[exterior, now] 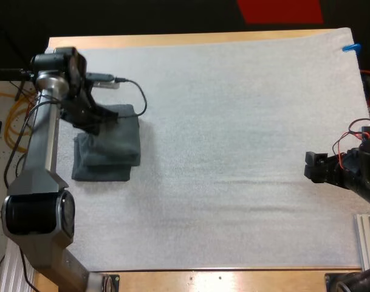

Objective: Pick towel from pile fold and stack

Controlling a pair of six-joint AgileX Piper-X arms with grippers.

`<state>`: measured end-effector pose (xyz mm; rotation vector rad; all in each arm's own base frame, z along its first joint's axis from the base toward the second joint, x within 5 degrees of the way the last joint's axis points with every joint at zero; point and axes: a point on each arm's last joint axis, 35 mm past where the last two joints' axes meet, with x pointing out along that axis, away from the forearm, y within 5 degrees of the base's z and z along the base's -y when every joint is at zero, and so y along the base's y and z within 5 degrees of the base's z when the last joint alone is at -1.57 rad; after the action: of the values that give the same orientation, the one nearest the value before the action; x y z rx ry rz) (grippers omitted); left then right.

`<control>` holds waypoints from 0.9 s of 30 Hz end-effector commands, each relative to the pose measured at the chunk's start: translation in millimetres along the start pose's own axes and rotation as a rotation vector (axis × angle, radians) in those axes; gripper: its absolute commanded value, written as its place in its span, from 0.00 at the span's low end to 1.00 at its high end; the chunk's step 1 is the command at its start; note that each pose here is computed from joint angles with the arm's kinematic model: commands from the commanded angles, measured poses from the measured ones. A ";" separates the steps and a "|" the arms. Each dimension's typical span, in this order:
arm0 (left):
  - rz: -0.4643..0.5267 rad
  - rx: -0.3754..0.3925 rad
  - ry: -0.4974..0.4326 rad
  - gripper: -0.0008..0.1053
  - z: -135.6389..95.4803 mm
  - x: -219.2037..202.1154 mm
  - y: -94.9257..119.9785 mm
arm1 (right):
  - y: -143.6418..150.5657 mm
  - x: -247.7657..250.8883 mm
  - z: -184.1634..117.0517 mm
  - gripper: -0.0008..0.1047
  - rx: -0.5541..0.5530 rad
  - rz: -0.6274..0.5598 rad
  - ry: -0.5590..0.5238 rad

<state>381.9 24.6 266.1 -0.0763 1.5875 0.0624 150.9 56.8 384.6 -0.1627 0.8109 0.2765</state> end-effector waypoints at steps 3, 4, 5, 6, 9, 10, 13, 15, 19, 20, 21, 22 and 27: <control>0.003 -0.017 0.023 0.06 -4.1 11.4 11.0 | -0.4 -2.8 1.6 0.73 0.004 -0.006 -0.018; 0.018 -0.020 0.030 0.09 -5.0 14.3 15.1 | -0.4 -2.8 1.6 0.73 0.004 -0.006 -0.018; 0.040 -0.020 0.036 0.13 -5.1 16.1 18.5 | -0.4 -2.8 1.6 0.73 0.004 -0.006 -0.018; 0.052 -0.020 0.037 0.17 -4.8 16.8 20.2 | -0.4 -2.8 1.6 0.73 0.004 -0.006 -0.018; 0.125 -0.012 0.027 0.36 -3.6 16.5 27.3 | -0.2 -2.8 1.6 0.73 0.004 0.002 -0.018; 0.150 -0.008 0.029 0.42 -3.7 16.4 28.7 | -0.1 -2.8 1.6 0.73 0.004 0.003 -0.018; 0.237 0.029 0.036 0.60 -3.8 15.8 32.0 | -0.1 -2.8 2.0 0.73 0.004 0.003 -0.022; 0.281 0.031 0.026 0.64 -5.7 10.5 33.4 | -0.1 -2.8 2.9 0.73 0.005 0.003 -0.029; 0.267 0.030 -0.056 0.64 -11.6 -10.8 28.9 | 0.1 -2.8 3.6 0.73 0.005 0.009 -0.036; 0.260 0.030 -0.096 0.64 -14.3 -20.3 26.7 | 0.6 -2.8 3.8 0.73 0.005 0.022 -0.038; 0.245 0.034 -0.154 0.64 -18.6 -33.9 22.7 | 1.3 -2.9 4.0 0.73 0.005 0.042 -0.039; 0.233 0.034 -0.186 0.64 -21.2 -41.2 21.2 | 2.0 -2.9 4.2 0.73 0.005 0.063 -0.041; 0.098 0.044 -0.458 0.64 -52.4 -105.0 -2.1 | 8.5 -4.3 10.3 0.73 -0.002 0.246 -0.093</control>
<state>333.3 21.1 367.1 0.0666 1.1568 0.1190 152.9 65.2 389.8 -0.0734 0.7674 0.4707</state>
